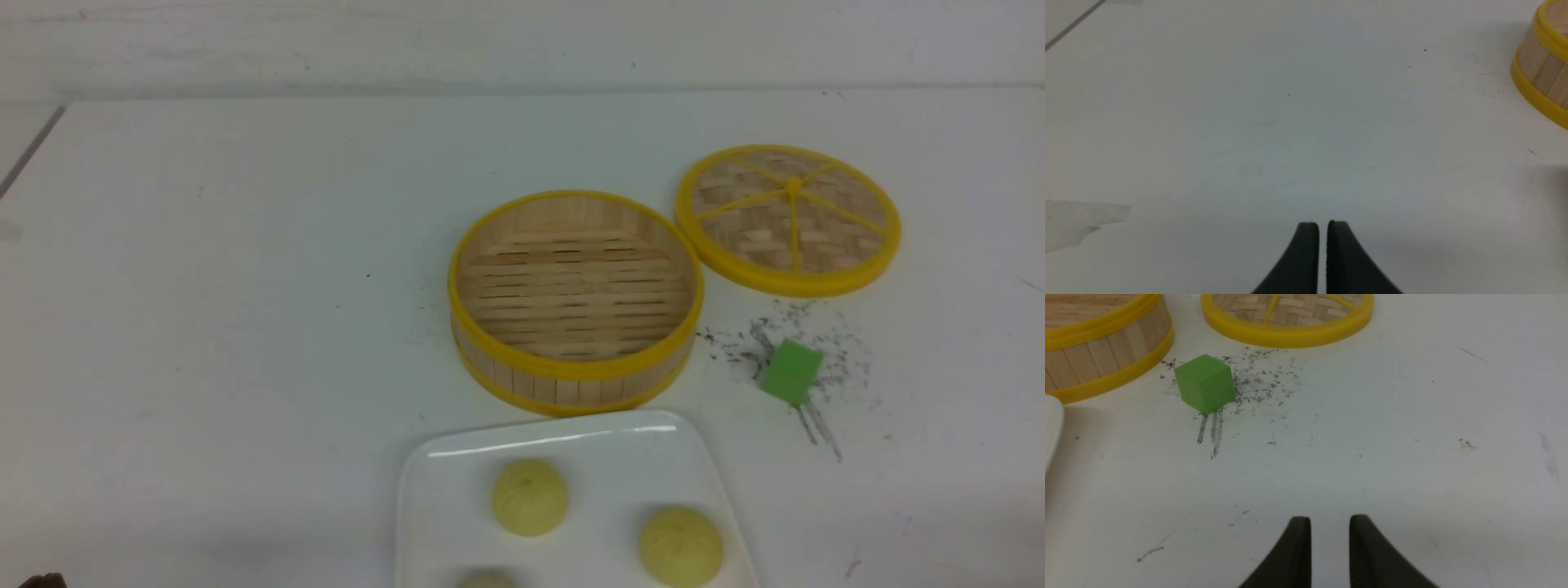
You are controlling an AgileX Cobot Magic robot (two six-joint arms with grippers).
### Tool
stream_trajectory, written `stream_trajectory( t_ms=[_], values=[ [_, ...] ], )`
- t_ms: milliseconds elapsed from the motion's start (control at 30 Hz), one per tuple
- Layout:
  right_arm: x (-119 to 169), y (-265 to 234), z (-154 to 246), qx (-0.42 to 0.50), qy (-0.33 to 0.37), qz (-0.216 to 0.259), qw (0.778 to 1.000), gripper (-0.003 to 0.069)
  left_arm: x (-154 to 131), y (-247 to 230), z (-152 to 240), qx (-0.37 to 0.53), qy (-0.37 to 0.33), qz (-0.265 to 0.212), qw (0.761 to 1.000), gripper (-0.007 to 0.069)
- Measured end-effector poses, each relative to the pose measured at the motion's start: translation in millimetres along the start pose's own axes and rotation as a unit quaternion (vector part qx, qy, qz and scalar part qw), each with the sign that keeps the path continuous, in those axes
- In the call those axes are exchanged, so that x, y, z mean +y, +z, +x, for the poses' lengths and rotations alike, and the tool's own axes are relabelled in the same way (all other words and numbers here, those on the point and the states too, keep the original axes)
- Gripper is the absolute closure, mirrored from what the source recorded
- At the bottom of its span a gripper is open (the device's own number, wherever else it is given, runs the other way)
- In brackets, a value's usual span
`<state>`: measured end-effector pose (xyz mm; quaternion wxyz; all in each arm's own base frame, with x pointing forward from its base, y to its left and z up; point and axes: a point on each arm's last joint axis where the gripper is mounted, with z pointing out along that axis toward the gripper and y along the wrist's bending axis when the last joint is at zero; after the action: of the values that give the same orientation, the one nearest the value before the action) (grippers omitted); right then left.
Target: Put the steamed buns into the plate on the white tablecloth.
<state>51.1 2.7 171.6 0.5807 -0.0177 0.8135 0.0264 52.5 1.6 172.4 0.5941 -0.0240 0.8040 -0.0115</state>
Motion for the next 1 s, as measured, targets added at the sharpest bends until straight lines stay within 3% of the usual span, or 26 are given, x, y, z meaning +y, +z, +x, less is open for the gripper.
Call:
stream_trajectory(
  t_ms=[1000],
  values=[
    [0.0, 0.0, 0.0, 0.000, 0.000, 0.000, 1.000, 0.0446, 0.0, 0.0, 0.0, 0.000, 0.001, 0.000, 1.000, 0.0532]
  ],
)
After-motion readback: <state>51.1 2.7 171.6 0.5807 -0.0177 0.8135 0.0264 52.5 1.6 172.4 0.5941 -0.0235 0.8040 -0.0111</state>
